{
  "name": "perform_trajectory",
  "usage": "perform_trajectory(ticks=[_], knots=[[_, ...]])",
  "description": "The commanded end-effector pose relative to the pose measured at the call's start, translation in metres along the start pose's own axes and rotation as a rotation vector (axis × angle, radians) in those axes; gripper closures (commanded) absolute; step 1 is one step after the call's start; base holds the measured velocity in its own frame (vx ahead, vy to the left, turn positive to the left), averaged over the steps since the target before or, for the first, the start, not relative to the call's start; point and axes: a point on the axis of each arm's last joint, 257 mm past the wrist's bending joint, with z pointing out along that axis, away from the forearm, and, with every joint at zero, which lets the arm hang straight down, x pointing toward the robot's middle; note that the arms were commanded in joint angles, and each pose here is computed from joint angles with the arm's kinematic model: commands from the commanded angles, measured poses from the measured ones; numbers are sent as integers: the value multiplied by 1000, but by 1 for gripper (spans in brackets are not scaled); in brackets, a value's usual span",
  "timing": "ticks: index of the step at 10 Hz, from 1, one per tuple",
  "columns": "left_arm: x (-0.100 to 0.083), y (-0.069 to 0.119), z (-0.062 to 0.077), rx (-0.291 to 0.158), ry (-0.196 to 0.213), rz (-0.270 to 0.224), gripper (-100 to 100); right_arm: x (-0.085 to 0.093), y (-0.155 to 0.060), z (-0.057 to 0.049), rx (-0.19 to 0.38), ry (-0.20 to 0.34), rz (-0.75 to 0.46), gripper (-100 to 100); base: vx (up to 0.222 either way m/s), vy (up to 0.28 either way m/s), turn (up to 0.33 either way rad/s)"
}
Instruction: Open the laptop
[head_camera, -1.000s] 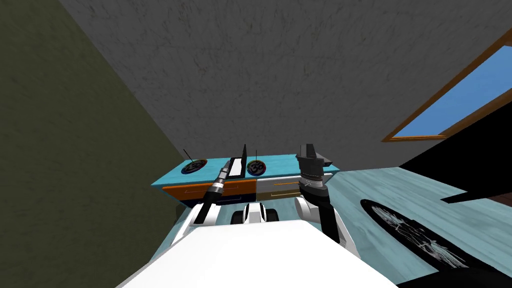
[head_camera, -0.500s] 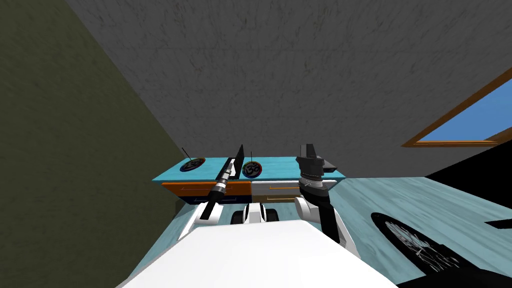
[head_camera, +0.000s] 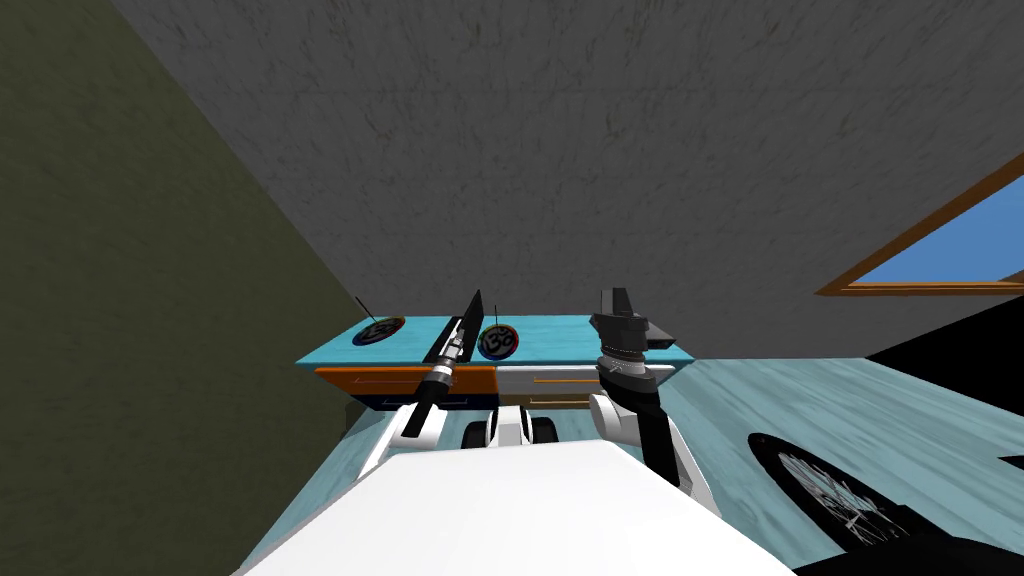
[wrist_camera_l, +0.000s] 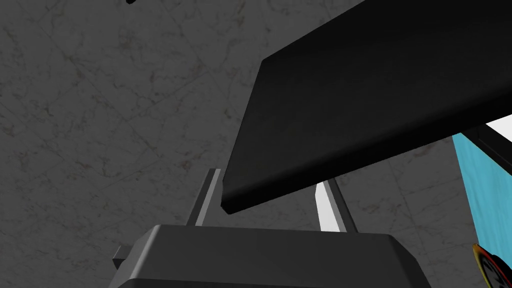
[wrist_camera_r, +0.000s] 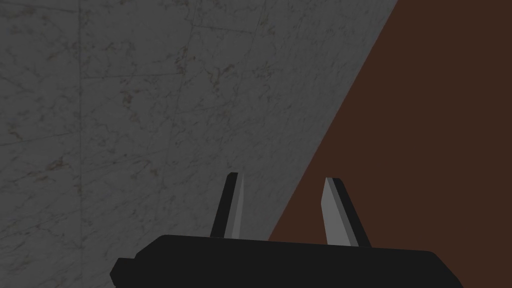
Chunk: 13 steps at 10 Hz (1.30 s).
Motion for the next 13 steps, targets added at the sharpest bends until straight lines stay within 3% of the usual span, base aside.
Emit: perform_trajectory(ticks=[1,5,6,7,8,9,13], knots=[[8,-2,4,0,-3,-116,100,0,0,0,0,0,0,0,-12,135,34],[19,-5,10,2,-8,-270,100,0,0,0,0,0,0,0,-14,119,8],[24,-7,13,3,-9,-347,100,0,0,0,0,0,0,0,-1,130,21],[27,-8,14,3,-10,-386,100,0,0,0,0,0,0,0,5,142,15],[25,-5,12,-3,-8,-350,100,0,0,0,0,0,0,0,7,65,0],[32,1,12,-2,-2,-441,100,0,0,0,0,0,0,0,15,63,56],[45,13,11,2,4,-611,100,0,0,0,0,0,0,0,9,76,29]])
